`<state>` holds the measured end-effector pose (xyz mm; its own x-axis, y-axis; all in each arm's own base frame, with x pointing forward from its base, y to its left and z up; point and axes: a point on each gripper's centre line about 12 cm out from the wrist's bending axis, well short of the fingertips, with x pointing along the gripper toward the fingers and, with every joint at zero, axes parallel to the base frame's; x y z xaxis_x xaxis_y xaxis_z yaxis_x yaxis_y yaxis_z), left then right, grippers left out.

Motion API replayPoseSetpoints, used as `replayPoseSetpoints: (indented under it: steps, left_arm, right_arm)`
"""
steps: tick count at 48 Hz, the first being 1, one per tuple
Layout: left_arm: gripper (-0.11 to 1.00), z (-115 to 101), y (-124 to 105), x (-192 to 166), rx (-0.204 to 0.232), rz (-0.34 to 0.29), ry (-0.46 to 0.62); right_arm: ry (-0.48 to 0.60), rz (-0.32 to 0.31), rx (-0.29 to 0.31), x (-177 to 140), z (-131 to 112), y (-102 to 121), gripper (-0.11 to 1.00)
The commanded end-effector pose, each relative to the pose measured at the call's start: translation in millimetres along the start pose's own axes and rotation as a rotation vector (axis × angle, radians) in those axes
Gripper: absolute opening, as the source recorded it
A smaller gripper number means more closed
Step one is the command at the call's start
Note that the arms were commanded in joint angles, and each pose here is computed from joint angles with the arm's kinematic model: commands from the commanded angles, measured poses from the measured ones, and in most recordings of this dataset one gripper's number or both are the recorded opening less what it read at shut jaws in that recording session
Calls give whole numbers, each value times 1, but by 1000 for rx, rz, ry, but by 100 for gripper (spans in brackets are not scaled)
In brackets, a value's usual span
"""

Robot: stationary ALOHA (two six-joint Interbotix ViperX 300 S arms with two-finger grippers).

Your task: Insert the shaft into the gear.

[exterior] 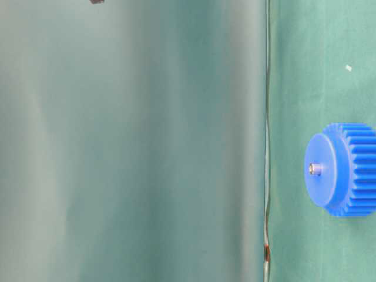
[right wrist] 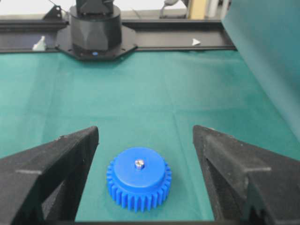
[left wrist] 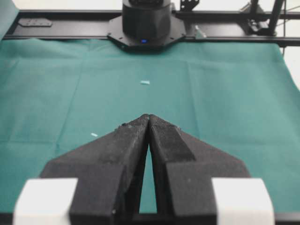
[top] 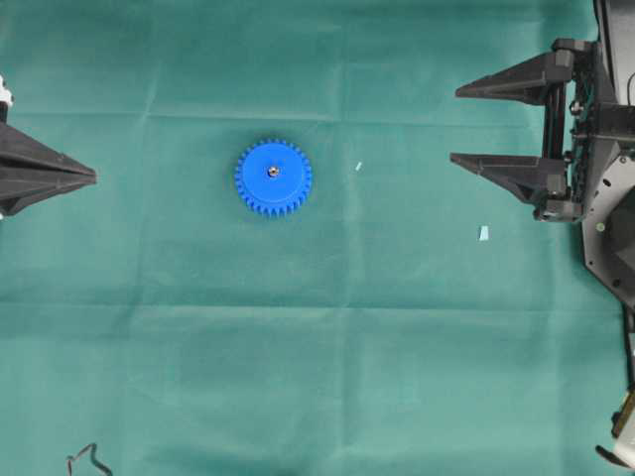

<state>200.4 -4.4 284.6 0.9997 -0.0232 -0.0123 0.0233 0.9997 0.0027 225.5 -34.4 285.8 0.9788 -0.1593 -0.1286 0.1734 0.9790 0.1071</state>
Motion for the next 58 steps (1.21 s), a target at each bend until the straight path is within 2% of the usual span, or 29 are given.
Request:
replayPoseSetpoints:
  steps: [1, 58]
  left_arm:
    - [3, 9, -1, 2, 3, -3, -25]
    - [3, 11, -1, 1, 3, -4, -29]
  right_arm:
    - [-11, 1, -6, 1, 4, 0, 85]
    - [5, 2, -15, 0, 1, 0, 85]
